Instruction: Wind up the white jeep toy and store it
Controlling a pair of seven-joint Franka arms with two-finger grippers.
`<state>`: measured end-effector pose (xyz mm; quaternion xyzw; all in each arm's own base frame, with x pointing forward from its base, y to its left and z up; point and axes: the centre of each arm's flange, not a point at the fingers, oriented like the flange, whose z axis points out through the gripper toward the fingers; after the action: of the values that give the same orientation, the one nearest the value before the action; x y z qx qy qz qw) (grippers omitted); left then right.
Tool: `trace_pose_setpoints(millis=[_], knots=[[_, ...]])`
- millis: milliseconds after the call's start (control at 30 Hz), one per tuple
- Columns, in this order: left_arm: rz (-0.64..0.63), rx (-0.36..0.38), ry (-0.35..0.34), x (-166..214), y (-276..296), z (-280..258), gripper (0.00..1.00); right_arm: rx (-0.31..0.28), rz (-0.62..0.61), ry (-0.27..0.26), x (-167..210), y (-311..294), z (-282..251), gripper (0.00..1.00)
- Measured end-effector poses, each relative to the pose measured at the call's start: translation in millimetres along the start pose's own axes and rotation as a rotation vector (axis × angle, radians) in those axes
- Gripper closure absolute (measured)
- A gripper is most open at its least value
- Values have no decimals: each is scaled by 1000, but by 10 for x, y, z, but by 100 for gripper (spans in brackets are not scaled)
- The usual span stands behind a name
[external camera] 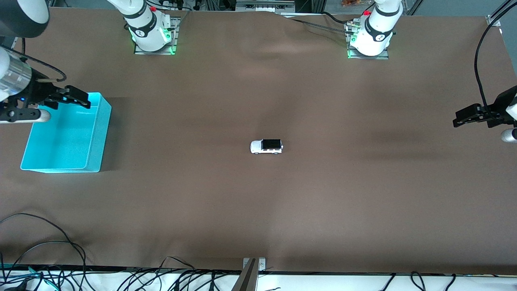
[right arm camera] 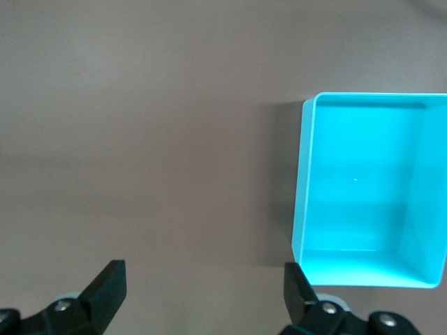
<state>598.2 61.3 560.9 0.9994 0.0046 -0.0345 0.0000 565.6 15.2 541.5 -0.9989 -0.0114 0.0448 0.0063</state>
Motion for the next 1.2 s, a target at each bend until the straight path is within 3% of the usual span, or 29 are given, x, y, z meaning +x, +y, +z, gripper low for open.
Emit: trace_pose_setpoints(millis=[500, 701, 1201], knots=[[0, 0, -1, -1, 0, 4, 0, 7, 119, 76, 1, -834, 633, 0], [0, 0, -5, -3, 1, 17, 0, -1, 163, 40, -103, -1050, 985, 0], [1, -1, -12, -6, 4, 52, 0, 66, 311, 85, -6, -1364, 1356, 0]])
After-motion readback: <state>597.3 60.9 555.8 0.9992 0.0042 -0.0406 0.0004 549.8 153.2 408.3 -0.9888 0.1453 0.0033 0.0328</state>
